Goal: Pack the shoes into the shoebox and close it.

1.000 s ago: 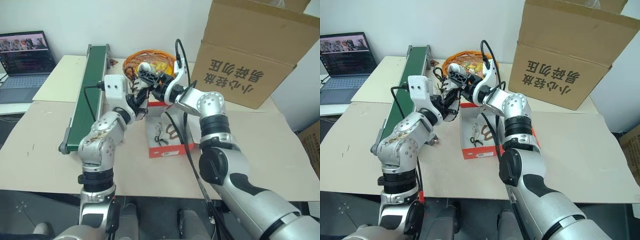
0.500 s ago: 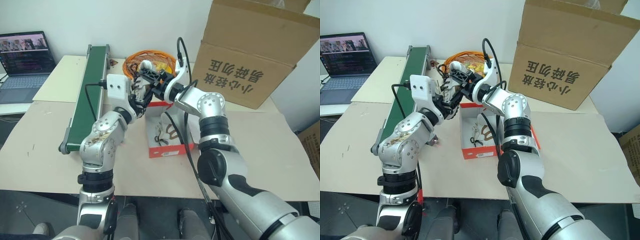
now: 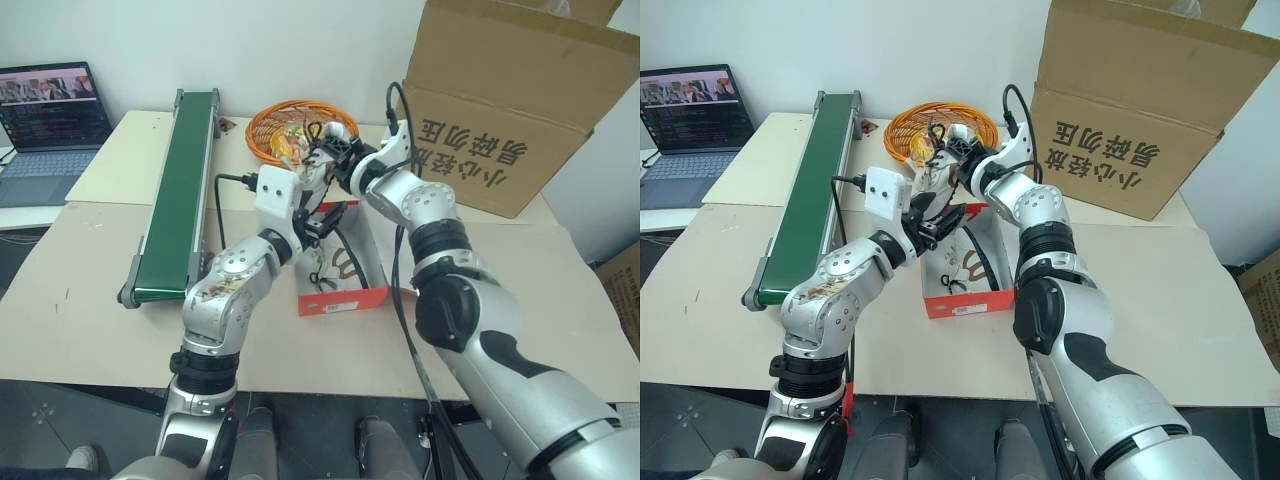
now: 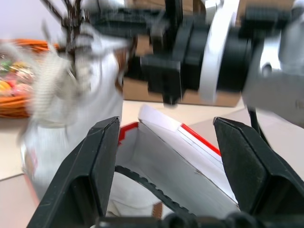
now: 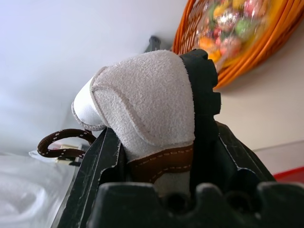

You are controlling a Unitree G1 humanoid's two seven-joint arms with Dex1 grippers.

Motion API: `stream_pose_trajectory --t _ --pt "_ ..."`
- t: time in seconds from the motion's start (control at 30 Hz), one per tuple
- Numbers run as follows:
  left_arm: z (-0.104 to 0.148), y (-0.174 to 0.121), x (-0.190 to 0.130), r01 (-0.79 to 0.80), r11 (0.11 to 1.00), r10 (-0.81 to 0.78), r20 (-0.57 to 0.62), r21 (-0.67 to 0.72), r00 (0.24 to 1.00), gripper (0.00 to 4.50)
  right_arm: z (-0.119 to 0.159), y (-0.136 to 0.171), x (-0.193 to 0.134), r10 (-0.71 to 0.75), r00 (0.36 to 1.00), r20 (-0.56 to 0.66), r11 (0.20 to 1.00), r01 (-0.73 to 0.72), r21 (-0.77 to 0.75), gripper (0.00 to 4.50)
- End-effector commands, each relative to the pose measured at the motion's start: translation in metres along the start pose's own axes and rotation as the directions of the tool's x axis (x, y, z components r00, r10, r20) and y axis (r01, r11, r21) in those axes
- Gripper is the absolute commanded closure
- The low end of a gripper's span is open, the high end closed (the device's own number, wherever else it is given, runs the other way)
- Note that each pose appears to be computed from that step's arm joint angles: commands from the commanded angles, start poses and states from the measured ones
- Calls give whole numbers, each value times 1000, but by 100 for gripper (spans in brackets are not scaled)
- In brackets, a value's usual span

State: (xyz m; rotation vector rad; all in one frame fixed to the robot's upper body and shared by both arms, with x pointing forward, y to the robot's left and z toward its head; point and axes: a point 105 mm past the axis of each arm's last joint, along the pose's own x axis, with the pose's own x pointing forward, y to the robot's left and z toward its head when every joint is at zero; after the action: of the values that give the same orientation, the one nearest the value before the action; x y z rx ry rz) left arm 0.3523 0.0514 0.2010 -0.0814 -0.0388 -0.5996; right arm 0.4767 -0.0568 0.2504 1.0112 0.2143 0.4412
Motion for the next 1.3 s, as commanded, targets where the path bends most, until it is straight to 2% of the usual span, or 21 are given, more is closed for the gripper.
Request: stream_pose_trajectory --t 0.03,0.17,0.27,0.33,0.5,0.67,0.87,1.07,1.3 --pt "12 -7 -3 22 1000 -23 52 17 998 114 38 26 -4 49 993 104 997 -42 -61 249" --pt "11 4 -9 -18 1000 17 43 17 999 114 51 40 -8 56 995 83 954 -29 -299 249" --pt "8 24 -33 -13 992 18 -37 126 999 114 48 53 -13 46 999 -23 878 -52 -475 249" --pt "3 16 -49 118 977 -97 -125 177 987 114 43 54 -15 29 996 -81 864 -66 -500 249" --pt "22 36 -108 305 903 -213 -300 303 930 114 27 52 -26 -52 971 -233 845 -81 -529 249" --pt "39 41 -143 421 870 -306 -385 259 871 114 3 44 -32 -147 925 -351 842 -69 -535 249" --pt "28 53 -150 427 856 -263 -463 293 846 114 -26 18 -32 -270 865 -422 830 -13 -558 249" --pt "28 49 -142 430 845 -268 -446 317 854 114 -43 -9 -35 -374 813 -445 809 52 -585 249" --pt "23 48 -141 429 843 -258 -454 325 853 114 -54 -30 -38 -446 774 -449 822 157 -547 249"
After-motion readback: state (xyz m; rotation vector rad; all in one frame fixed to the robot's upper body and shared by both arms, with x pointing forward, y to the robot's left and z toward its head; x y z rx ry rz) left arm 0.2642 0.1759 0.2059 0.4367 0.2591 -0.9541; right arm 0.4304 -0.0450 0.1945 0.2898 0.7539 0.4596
